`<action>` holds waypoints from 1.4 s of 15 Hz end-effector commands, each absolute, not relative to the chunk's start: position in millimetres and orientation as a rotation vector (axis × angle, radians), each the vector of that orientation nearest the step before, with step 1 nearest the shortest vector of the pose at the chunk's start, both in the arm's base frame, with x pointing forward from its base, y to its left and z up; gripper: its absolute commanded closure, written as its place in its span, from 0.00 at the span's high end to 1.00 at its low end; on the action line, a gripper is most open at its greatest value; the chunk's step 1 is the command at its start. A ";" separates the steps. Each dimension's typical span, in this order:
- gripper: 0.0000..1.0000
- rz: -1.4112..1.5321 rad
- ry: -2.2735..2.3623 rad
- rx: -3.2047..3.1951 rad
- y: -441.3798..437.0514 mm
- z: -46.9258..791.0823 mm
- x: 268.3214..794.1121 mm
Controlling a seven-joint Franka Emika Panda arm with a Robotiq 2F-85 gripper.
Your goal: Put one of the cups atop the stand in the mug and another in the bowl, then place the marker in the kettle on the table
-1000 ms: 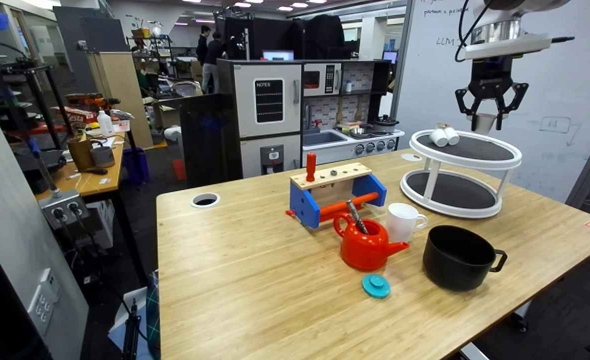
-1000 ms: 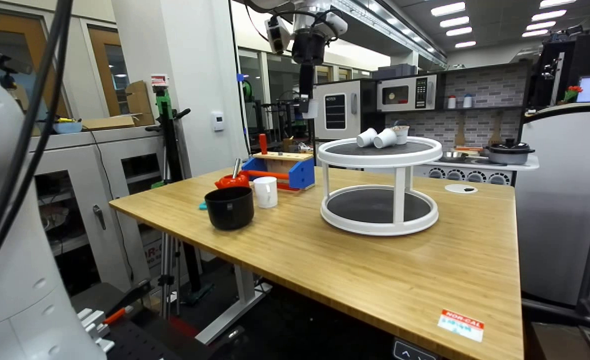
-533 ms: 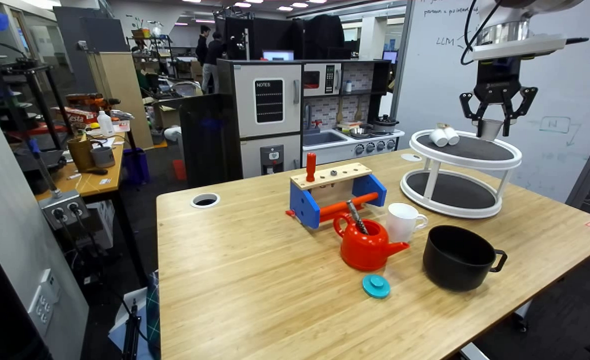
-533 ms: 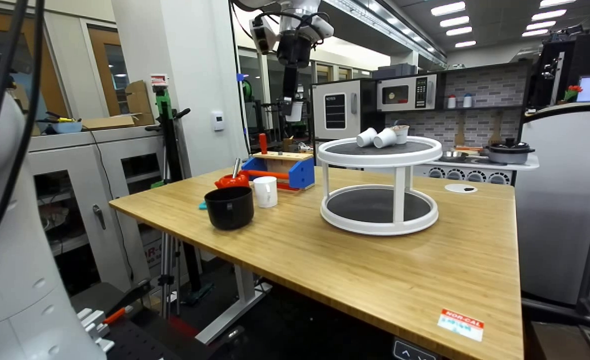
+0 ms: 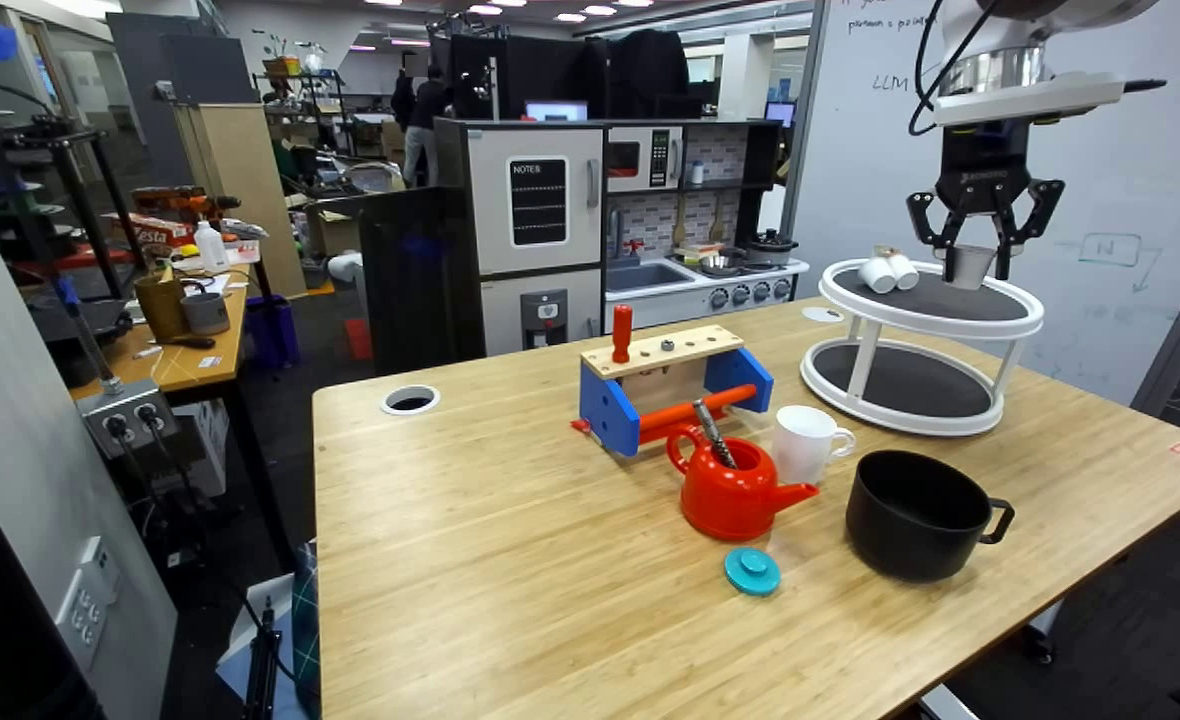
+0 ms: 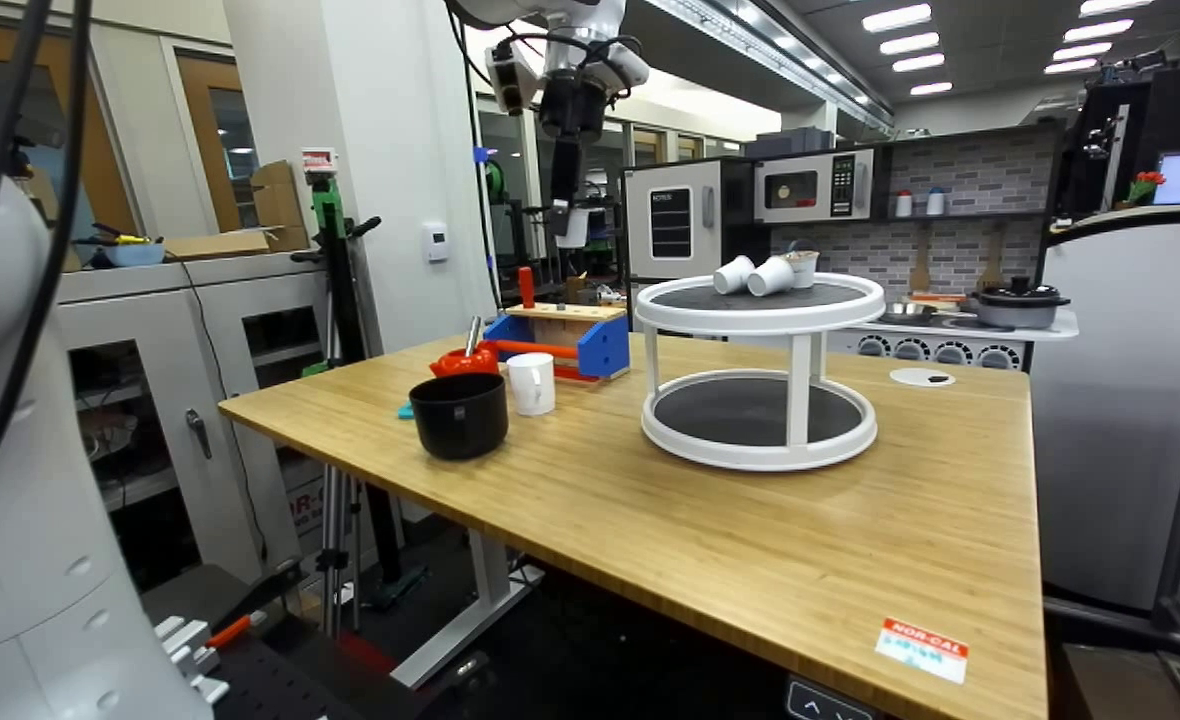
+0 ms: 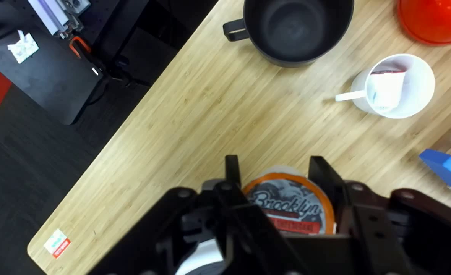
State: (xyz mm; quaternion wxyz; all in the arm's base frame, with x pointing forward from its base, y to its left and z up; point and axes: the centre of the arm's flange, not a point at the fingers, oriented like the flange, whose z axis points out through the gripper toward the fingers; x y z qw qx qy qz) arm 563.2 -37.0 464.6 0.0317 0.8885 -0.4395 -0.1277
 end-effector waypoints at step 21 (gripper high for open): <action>0.23 -0.543 -1.004 2.825 39.3 426.5 522.3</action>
